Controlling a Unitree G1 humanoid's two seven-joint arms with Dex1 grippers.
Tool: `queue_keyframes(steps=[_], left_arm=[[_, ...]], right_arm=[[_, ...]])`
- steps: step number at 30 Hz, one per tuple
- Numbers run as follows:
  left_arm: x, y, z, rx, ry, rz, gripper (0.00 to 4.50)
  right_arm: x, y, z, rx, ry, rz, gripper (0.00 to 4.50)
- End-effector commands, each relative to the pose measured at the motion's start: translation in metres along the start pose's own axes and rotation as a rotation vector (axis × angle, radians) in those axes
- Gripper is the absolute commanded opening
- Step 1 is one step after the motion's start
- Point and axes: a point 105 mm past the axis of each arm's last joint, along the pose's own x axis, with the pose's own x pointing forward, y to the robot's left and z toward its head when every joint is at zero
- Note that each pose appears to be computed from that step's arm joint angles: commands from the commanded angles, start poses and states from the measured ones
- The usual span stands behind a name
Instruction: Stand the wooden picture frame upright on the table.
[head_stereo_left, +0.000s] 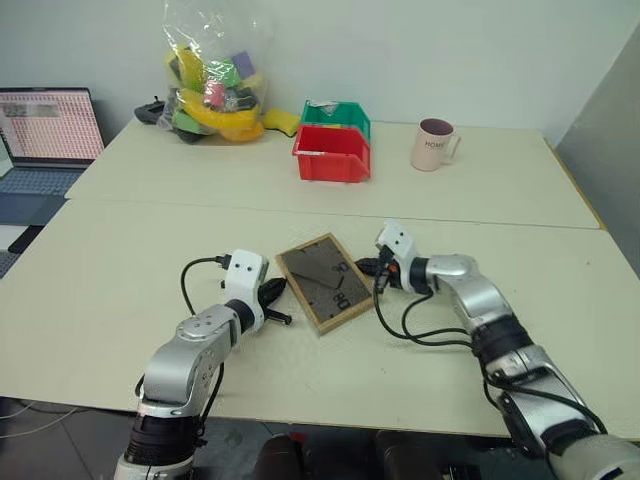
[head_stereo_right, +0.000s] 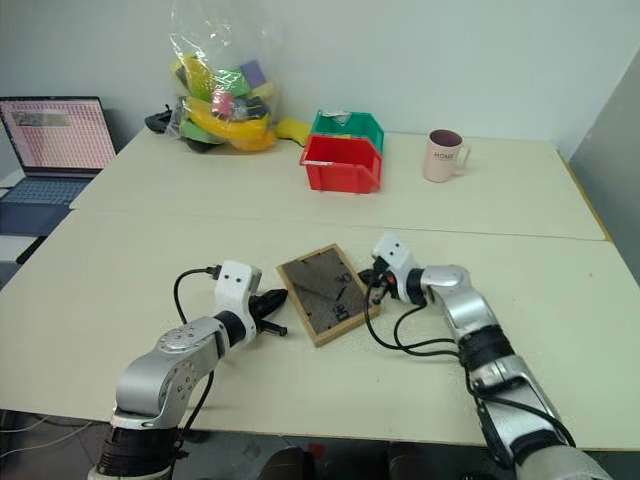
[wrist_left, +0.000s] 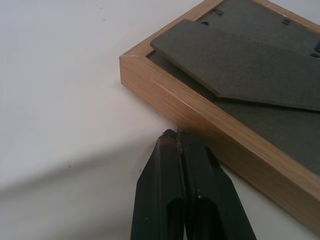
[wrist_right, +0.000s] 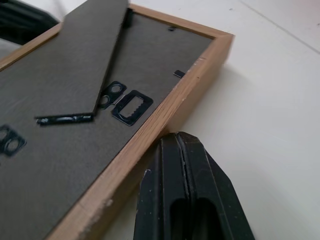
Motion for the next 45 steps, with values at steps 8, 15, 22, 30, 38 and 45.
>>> queue_keyframes(steps=[8,15,22,30,38,45], left_arm=[[0.004,-0.043,0.006,0.116,0.047,-0.275,0.02],[-0.038,-0.006,0.011,0.045,0.075,-0.382,0.47],[-0.087,0.003,0.018,-0.443,0.234,-0.621,1.88],[-0.075,-0.010,0.002,-0.708,0.328,-0.687,3.30],[-0.047,-0.033,-0.036,-0.783,0.384,-0.672,4.48],[-0.030,-0.064,-0.037,-0.768,0.381,-0.755,4.48]], right_arm=[[-0.039,0.034,0.000,-0.014,0.048,0.017,0.00],[-0.059,0.007,-0.002,-0.018,0.063,-0.150,0.00],[-0.057,0.004,-0.001,0.016,0.015,-0.180,0.00],[-0.054,0.020,-0.008,0.038,0.018,-0.152,0.00],[-0.035,0.035,-0.016,0.062,0.024,-0.128,0.00],[-0.017,0.039,-0.003,0.078,-0.013,-0.124,0.00]])
